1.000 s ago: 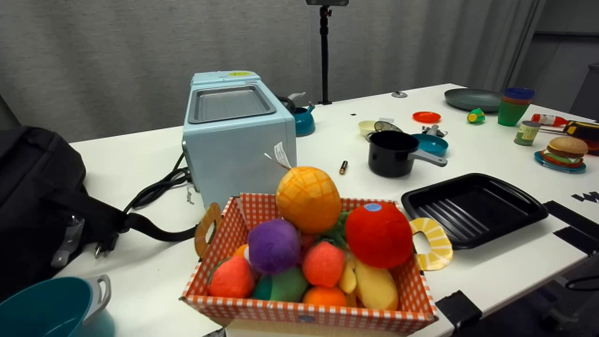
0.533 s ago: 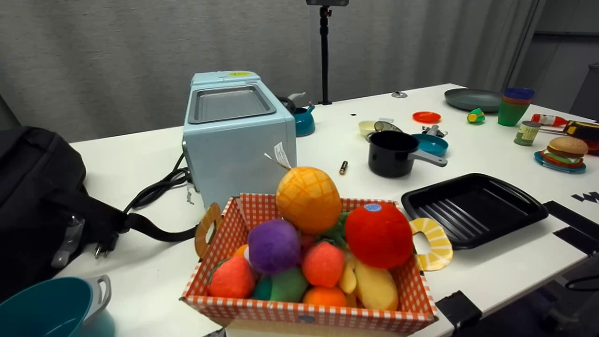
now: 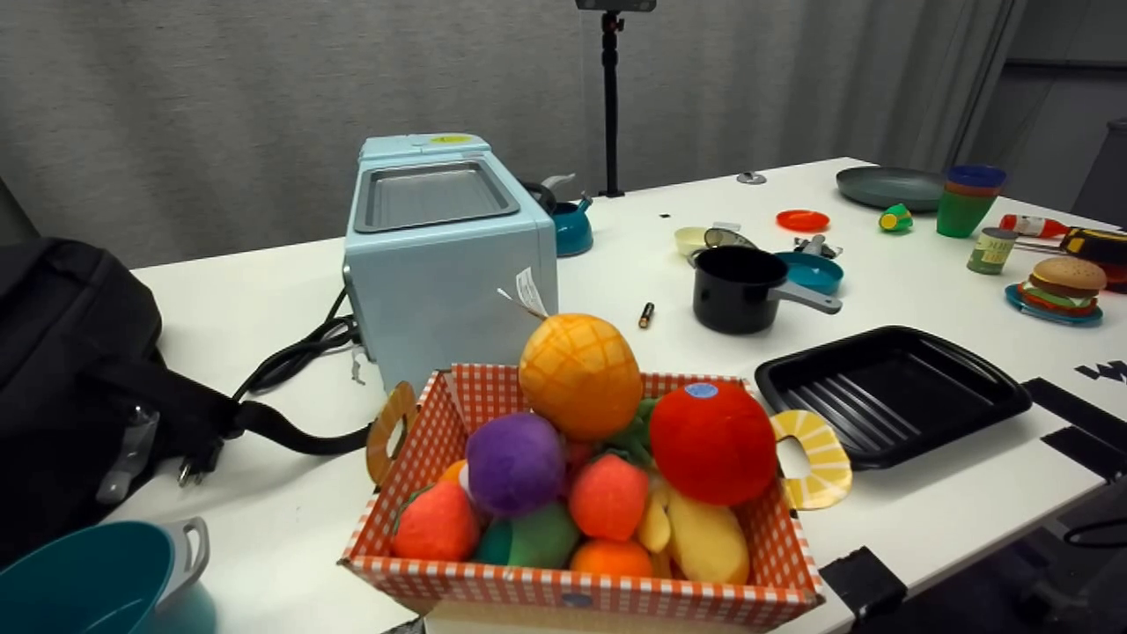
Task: Put the black lid on the blue pan
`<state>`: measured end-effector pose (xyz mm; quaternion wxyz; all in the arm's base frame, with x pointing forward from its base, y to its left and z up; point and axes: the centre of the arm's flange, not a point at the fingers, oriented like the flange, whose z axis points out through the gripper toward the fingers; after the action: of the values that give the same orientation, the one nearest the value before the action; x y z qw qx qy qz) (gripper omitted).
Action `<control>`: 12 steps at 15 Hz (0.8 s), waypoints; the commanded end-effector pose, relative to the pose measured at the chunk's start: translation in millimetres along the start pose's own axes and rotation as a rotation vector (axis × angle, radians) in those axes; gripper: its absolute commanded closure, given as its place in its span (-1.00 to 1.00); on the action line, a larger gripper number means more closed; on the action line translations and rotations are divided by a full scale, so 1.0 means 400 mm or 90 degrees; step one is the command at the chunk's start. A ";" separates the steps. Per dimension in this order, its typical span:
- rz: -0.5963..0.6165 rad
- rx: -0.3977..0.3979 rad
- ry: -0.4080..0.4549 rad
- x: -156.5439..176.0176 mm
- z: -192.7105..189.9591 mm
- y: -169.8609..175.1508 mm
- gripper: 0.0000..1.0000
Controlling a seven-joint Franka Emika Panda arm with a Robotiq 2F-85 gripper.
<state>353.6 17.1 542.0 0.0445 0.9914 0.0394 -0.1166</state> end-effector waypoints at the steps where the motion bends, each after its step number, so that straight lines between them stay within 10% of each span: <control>1: 0.065 0.011 0.028 0.005 0.003 -0.011 -1.00; 4: 0.134 0.034 0.046 0.014 0.003 -0.024 -1.00; 6: 0.193 0.068 0.059 -0.040 -0.182 0.060 -1.00; 7: 0.144 0.037 0.040 -0.001 -0.058 0.014 -1.00; 12: 0.146 0.033 0.031 0.004 -0.058 0.012 -1.00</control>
<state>360.7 14.8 564.2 0.0306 0.9927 -0.0759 -0.0881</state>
